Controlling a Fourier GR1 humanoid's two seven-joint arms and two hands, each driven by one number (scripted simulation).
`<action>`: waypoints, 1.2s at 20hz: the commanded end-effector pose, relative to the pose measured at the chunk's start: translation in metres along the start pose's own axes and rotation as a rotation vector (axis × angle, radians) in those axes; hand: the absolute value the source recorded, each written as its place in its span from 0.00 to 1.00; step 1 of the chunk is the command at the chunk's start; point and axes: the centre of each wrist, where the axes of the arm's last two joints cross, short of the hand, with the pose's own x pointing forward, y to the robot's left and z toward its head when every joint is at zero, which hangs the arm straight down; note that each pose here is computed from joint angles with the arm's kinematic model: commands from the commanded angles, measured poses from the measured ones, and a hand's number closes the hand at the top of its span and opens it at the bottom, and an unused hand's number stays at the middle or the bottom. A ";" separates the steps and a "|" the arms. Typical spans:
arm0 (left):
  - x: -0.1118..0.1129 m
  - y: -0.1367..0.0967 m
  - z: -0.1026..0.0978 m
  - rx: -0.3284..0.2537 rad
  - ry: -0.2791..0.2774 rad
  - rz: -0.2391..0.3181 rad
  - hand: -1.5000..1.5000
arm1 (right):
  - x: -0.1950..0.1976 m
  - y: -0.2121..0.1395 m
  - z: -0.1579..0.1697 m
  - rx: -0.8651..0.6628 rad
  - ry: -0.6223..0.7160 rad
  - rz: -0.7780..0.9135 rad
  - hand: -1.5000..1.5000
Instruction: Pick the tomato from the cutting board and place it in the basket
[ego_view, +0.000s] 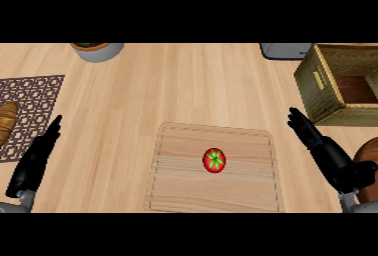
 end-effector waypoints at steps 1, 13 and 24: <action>0.000 -0.020 0.000 -0.063 0.027 0.082 0.50 | 0.025 0.027 -0.026 0.159 -0.076 -0.047 1.00; -0.032 -0.067 0.027 -0.211 0.233 0.318 0.50 | 0.097 0.205 -0.023 1.133 -0.582 -0.085 0.00; -0.045 -0.055 0.039 -0.208 0.246 0.335 0.50 | 0.229 0.121 -0.066 0.713 -0.724 0.788 0.00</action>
